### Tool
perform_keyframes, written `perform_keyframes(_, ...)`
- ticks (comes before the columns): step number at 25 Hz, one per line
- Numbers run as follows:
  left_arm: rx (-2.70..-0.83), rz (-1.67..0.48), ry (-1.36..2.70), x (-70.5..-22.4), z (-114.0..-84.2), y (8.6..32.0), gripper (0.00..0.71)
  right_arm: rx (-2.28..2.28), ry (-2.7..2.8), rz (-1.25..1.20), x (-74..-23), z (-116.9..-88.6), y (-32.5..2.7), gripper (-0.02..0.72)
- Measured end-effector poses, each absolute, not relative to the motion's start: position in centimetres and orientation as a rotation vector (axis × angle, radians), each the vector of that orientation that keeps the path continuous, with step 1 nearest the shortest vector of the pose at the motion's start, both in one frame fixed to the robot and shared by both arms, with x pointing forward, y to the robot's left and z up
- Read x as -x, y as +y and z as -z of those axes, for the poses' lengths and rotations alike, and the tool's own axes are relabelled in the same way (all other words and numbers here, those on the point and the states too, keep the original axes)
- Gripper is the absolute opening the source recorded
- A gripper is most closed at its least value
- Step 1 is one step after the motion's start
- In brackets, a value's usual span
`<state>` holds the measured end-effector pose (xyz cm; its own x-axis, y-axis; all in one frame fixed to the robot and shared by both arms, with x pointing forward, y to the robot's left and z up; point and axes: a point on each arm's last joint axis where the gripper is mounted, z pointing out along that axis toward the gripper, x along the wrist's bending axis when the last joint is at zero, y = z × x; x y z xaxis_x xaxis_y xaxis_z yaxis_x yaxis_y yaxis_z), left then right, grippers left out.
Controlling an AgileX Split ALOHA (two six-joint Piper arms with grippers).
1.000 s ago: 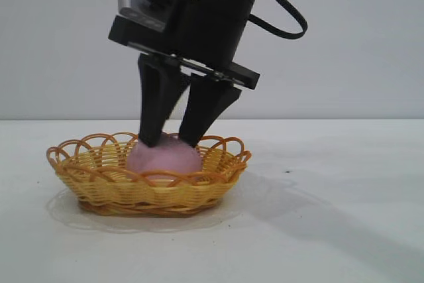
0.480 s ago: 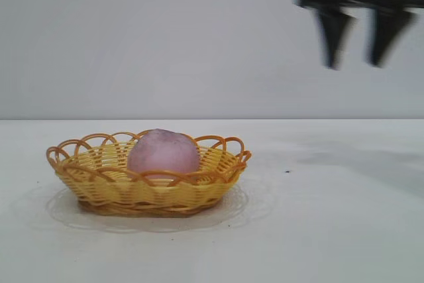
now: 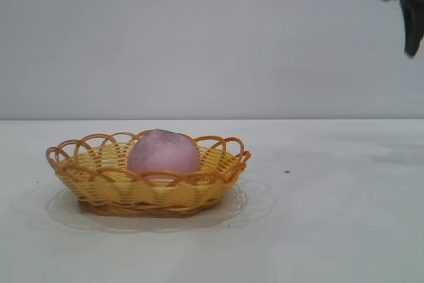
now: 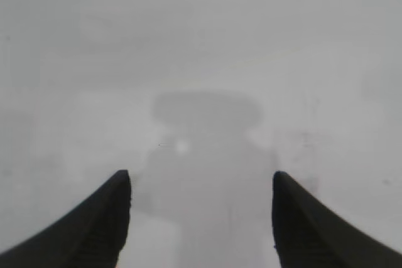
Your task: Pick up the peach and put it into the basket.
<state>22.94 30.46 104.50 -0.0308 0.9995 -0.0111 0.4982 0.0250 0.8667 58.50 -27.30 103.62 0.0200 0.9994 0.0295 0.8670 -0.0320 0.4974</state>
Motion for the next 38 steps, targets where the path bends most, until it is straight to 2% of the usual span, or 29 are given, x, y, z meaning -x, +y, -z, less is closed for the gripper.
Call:
perform_keyframes(2, -1.554, -0.921, 1.613, -22.9, -104.5, 30.5, 0.312, -1.931, 1.878, -0.593, -55.0, -105.0, -27.6, 0.456)
perform_keyframes(7, -1.554, -0.921, 1.613, -22.9, -104.5, 30.5, 0.312, -1.960, 1.903, -0.546, -45.7, -104.8, -28.3, 0.456)
perform_keyframes(14, -1.554, -0.921, 1.613, -22.9, -104.5, 30.5, 0.312, -1.998, 1.919, -0.493, -35.0, -106.2, -29.3, 0.456)
perform_keyframes(20, -1.554, -0.921, 1.613, -22.9, -104.5, 30.5, 0.312, -1.872, 1.777, -0.706, -27.3, -105.6, -29.9, 0.456)
perform_keyframes(28, -1.554, -0.921, 1.613, -22.9, -104.5, 30.5, 0.312, -1.670, 1.584, -0.972, -23.0, -104.5, -30.2, 0.456)
perform_keyframes(38, -1.554, -0.921, 1.613, -22.9, -104.5, 30.5, 0.312, -1.651, 1.582, -0.978, -22.8, -104.5, -30.2, 0.456)
